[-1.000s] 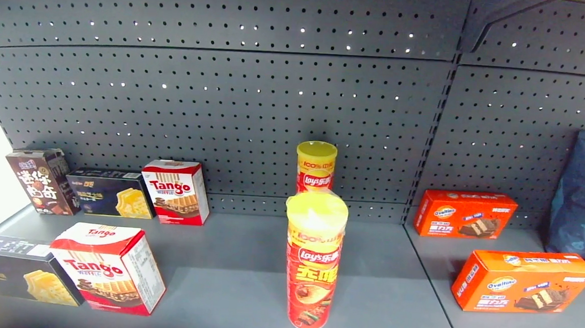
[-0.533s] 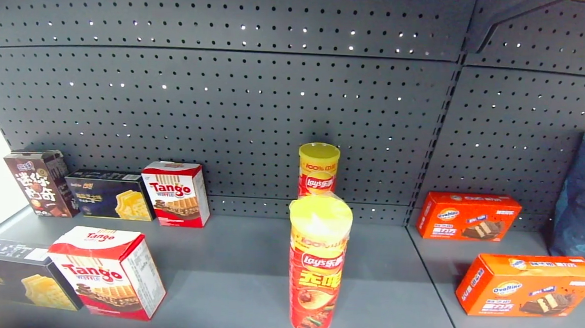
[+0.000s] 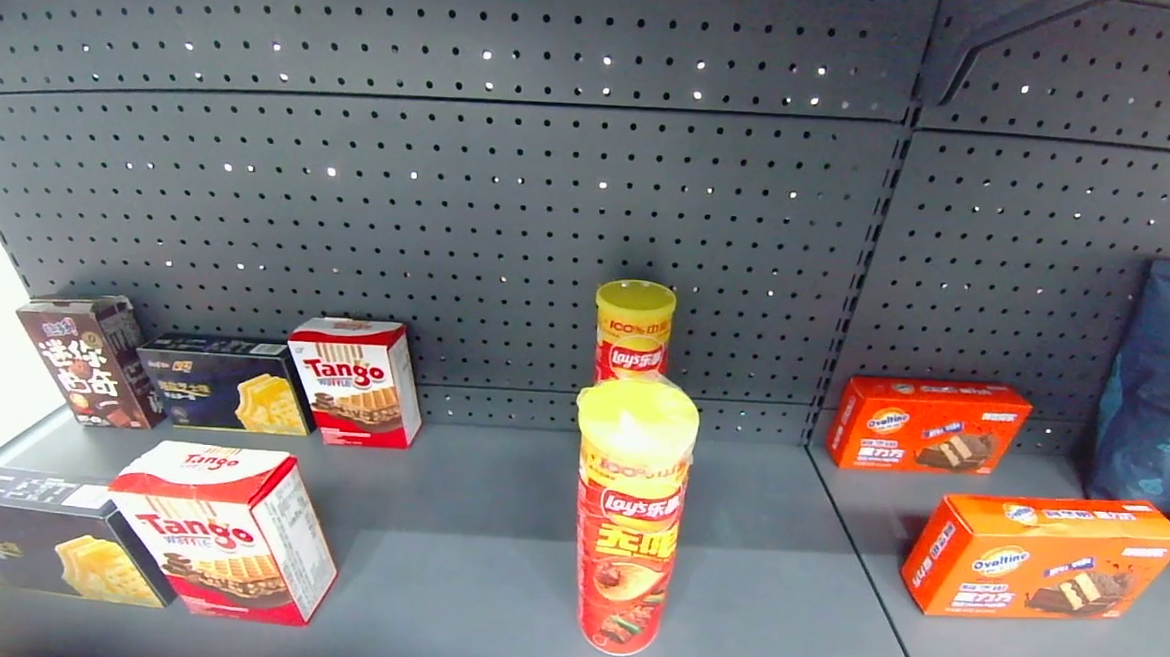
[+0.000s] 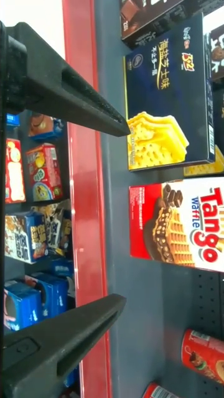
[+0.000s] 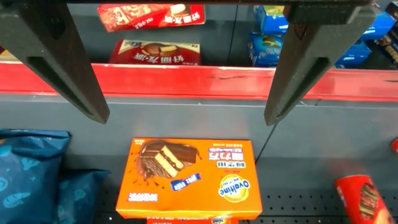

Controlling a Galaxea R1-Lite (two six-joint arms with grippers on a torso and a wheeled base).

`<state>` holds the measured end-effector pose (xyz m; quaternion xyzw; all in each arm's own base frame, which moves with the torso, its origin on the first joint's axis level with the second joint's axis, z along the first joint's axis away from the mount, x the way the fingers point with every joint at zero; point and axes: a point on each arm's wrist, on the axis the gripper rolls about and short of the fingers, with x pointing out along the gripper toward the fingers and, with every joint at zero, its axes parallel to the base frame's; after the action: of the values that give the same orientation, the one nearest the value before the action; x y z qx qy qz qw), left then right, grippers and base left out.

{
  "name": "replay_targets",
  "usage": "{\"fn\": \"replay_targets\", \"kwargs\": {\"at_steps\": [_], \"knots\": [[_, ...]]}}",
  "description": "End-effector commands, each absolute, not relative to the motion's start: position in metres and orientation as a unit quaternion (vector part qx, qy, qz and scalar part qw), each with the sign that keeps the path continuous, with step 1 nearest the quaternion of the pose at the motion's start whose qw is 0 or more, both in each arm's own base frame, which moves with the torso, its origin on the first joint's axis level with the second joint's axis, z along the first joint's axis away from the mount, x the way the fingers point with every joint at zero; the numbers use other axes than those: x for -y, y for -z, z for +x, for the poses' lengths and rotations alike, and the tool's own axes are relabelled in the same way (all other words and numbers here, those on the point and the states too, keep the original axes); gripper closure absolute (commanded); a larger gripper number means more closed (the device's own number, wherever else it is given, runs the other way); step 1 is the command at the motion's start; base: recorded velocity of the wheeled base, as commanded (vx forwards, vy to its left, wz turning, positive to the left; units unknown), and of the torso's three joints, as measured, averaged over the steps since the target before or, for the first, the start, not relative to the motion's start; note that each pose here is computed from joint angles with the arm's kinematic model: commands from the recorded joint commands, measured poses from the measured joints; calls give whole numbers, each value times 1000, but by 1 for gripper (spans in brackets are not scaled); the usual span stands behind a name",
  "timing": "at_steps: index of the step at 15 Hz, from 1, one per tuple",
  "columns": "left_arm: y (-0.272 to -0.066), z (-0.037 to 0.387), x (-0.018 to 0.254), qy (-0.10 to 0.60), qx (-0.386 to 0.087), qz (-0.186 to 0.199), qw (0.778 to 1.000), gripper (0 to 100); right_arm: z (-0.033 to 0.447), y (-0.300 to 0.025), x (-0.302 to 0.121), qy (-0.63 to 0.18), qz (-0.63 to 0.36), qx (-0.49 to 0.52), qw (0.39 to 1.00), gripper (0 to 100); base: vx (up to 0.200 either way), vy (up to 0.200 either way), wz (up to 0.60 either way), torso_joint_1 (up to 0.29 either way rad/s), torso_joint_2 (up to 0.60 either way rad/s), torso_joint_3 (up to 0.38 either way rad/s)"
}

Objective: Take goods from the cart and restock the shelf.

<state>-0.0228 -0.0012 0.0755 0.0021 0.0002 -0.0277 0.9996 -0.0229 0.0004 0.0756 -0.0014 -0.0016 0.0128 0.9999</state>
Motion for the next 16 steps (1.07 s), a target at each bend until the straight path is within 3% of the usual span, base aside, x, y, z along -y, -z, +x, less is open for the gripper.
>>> {"fn": "replay_targets", "kwargs": {"at_steps": [1, 13, 16], "knots": [[-75, -23, 1, 28, 0, 2, 1000, 0, -23, -76, 0, -13, -2, 1, 1000, 0, 0, 0, 0, 0, 0, 0], [-75, -23, 1, 28, 0, 2, 1000, 0, -23, -76, 0, -13, -2, 1, 1000, 0, 0, 0, 0, 0, 0, 0], [-75, -23, 1, 28, 0, 2, 1000, 0, -23, -76, 0, -13, -2, 1, 1000, 0, 0, 133, 0, 2, 0, 0]]}}
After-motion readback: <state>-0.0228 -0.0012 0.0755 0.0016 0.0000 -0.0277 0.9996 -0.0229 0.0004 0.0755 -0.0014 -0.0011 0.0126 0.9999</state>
